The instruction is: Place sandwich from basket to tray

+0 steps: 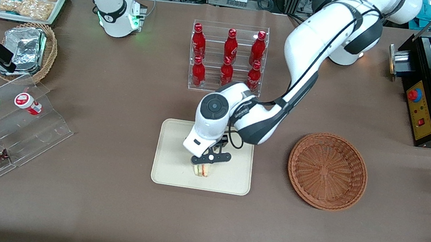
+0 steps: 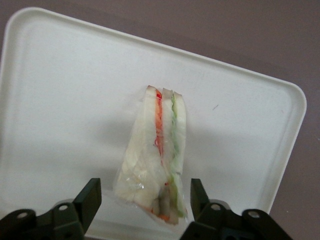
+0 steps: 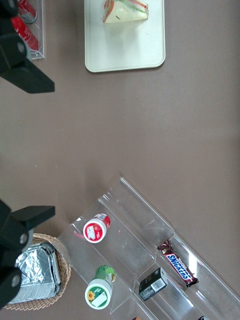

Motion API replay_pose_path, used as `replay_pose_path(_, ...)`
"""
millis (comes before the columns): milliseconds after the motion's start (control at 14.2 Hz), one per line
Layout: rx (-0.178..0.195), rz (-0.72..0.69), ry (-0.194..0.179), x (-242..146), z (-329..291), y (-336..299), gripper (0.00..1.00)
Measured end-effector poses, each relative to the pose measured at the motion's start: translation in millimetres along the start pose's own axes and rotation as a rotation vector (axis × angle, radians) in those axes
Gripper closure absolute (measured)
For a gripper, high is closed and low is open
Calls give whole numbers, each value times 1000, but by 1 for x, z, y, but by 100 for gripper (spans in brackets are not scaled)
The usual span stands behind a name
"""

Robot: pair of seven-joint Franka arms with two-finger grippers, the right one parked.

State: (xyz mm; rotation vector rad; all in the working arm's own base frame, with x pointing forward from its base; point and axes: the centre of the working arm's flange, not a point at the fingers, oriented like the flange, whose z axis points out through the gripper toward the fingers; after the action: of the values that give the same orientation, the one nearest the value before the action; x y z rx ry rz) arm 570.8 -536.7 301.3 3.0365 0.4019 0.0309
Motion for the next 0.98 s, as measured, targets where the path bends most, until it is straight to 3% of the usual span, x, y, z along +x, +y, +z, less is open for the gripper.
replay_pose_path(140,46,-20,9,9,-70,-17,0)
replay_pose_path(281,102,-40,9,14,-135,-41,0)
replay_pose_path(351,149,-61,-4,14,-156,-56,0)
replay_pose_path(421,193,-90,-21,18,-169,-72,0)
replay_pose_path(632,273,-167,-62,51,-162,-121,0)
replay_pose_path(982,321,-89,-107,77,-156,-213,0)
